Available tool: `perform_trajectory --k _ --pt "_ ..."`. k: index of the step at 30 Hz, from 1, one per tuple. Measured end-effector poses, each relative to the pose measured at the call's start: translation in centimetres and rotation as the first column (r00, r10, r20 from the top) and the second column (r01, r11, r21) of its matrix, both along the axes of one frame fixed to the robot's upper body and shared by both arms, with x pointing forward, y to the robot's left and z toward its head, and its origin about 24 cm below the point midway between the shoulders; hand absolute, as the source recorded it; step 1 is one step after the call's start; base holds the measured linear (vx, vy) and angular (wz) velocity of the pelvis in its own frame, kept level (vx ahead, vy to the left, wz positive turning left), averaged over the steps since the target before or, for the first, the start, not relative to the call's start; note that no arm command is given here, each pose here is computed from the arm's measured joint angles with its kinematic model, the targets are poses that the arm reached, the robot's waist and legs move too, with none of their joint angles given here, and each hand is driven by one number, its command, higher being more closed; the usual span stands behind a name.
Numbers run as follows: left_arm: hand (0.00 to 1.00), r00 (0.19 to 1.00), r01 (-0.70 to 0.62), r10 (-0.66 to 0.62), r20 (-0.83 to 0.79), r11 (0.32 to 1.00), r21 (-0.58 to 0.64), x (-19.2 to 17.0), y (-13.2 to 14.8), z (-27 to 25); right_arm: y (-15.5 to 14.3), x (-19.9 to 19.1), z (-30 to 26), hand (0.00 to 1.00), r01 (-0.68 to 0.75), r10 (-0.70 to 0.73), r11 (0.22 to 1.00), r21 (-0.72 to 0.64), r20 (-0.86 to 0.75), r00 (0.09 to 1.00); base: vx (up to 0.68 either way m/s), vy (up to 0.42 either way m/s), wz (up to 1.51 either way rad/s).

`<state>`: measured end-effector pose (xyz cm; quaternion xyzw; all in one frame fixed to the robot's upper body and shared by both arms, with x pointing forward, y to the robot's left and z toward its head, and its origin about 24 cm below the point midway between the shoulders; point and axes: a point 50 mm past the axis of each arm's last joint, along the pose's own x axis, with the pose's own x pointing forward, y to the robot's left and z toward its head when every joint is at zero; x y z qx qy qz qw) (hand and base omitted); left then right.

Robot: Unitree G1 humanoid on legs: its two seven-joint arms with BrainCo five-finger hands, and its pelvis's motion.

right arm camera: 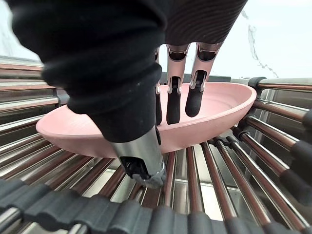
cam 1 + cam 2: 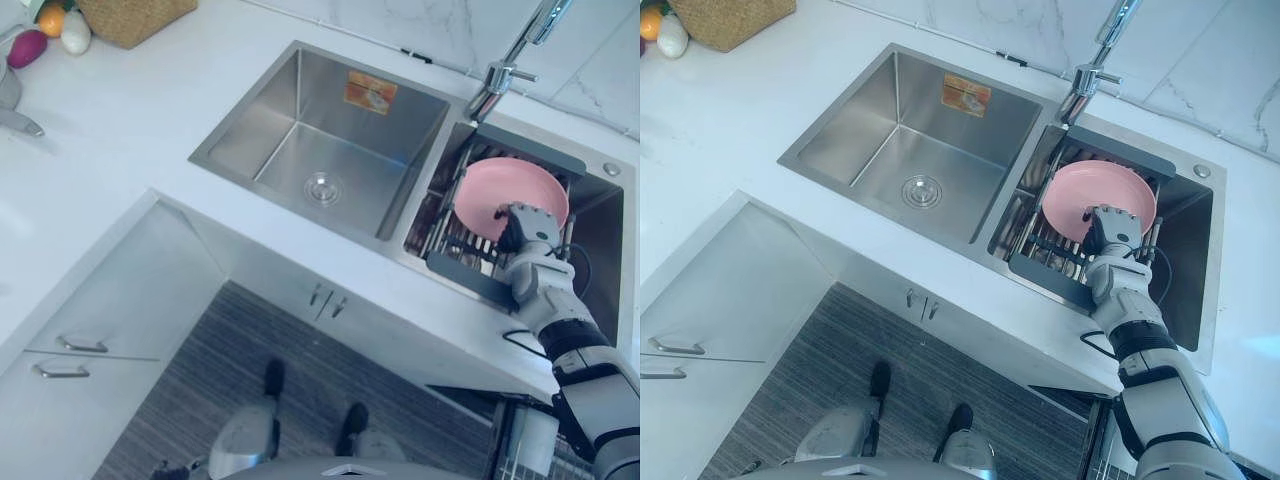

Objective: Walk over to the sink, pick up the cup, carry it to the dishwasher, place the cup inside the dishwasher, then close the dishwasher door

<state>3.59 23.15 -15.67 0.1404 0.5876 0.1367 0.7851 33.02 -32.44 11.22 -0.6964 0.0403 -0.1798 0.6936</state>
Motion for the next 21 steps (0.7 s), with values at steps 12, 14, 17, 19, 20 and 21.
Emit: perform_trajectory --k 12,14,17,19,20,21 --pt "0.0 0.999 -0.04 0.04 -0.007 0.999 -0.028 -0.2 -0.1 -0.1 0.4 0.0 0.4 1.0 -0.09 0.091 0.995 -0.045 0.018 0.996 0.01 -0.003 0.0" --pt "0.0 0.999 -0.049 0.048 -0.005 0.998 -0.028 -0.2 0.1 0.0 0.5 0.0 0.5 1.0 -0.105 0.106 0.993 -0.062 0.016 0.994 0.0 0.0 0.0" --pt "0.0 0.998 -0.059 0.059 -0.003 0.998 -0.029 -0.2 0.3 0.0 0.8 0.1 0.5 1.0 -0.132 0.134 0.989 -0.073 0.022 0.991 0.0 -0.008 -0.01" --pt "0.0 0.998 -0.059 0.059 -0.003 0.998 -0.029 -0.2 0.3 0.0 0.9 0.1 0.6 1.0 -0.141 0.144 0.987 -0.078 0.032 0.989 0.0 0.0 0.0" --pt "0.0 0.998 -0.059 0.059 -0.003 0.998 -0.031 -0.2 0.3 0.0 0.9 0.1 0.6 1.0 -0.146 0.15 0.985 -0.086 0.035 0.988 0.0 0.0 0.0" --pt "0.0 0.998 -0.058 0.058 -0.003 0.998 -0.032 -0.2 0.3 0.0 1.0 0.1 0.6 1.0 -0.153 0.157 0.984 -0.091 0.034 0.987 0.0 0.0 0.0"
